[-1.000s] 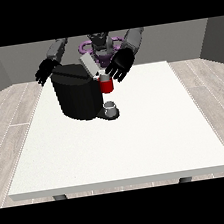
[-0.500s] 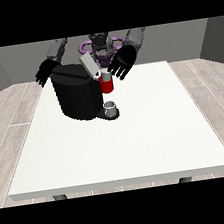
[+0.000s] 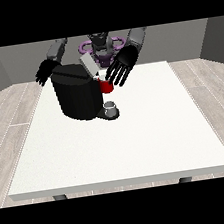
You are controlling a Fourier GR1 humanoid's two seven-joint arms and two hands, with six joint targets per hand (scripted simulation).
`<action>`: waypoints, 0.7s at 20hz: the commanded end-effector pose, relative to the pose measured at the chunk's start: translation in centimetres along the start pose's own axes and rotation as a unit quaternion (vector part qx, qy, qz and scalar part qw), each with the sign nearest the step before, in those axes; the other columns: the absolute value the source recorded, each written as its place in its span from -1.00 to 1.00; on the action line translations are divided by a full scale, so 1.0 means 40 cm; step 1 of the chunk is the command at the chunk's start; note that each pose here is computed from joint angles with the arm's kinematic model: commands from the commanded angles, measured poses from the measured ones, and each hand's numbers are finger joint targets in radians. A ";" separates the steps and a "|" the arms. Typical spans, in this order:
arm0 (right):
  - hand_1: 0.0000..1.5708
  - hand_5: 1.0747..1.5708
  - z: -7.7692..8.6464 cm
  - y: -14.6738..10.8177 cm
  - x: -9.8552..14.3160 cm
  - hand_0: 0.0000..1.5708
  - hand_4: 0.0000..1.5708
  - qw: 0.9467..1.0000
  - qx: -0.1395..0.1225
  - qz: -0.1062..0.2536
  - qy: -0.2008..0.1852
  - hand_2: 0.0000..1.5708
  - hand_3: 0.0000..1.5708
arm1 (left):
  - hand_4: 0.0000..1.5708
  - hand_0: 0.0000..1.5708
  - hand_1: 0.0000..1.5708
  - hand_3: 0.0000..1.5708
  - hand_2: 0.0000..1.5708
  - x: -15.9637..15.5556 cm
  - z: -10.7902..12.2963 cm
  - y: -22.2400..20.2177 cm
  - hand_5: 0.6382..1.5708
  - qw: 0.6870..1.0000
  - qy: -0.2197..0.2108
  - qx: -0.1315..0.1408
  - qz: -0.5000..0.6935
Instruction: Insert the coffee pod into the coffee machine and close the lid
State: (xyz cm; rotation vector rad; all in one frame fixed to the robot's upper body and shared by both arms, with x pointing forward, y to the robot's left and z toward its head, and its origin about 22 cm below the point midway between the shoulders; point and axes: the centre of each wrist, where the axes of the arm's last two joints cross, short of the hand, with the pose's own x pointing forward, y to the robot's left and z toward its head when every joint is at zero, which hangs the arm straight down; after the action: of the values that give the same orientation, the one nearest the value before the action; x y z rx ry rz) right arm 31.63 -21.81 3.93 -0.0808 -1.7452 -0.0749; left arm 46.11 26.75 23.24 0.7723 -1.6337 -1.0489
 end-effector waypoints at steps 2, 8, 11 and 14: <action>-1.00 1.00 0.031 -0.025 -0.043 -1.00 -0.47 1.000 -0.010 0.000 0.015 -1.00 -1.00 | -1.00 -1.00 -1.00 -1.00 -1.00 -0.044 0.023 -0.006 1.00 0.999 -0.006 -0.029 -0.014; -1.00 1.00 0.018 -0.047 -0.072 -1.00 -0.57 0.998 -0.032 0.010 0.053 -1.00 -1.00 | -1.00 -1.00 -1.00 -1.00 -1.00 0.036 -0.013 -0.052 1.00 0.999 0.005 -0.045 -0.006; -1.00 1.00 0.019 -0.032 -0.090 -1.00 -0.52 0.998 -0.037 0.003 0.049 -1.00 -1.00 | -1.00 -1.00 -1.00 -1.00 -1.00 0.064 -0.023 -0.040 1.00 0.999 -0.001 -0.050 0.005; -1.00 1.00 0.010 -0.020 -0.046 -1.00 -0.47 0.999 -0.023 0.011 0.044 -1.00 -1.00 | -1.00 -1.00 -1.00 -1.00 -1.00 0.003 0.001 -0.048 1.00 0.999 0.010 -0.032 0.005</action>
State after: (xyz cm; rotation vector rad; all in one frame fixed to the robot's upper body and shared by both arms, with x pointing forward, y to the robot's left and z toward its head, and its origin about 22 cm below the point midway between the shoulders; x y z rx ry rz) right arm 31.57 -23.07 1.33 -0.1355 -1.6664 -0.1234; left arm 46.07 24.69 21.71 0.7311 -1.5907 -1.1074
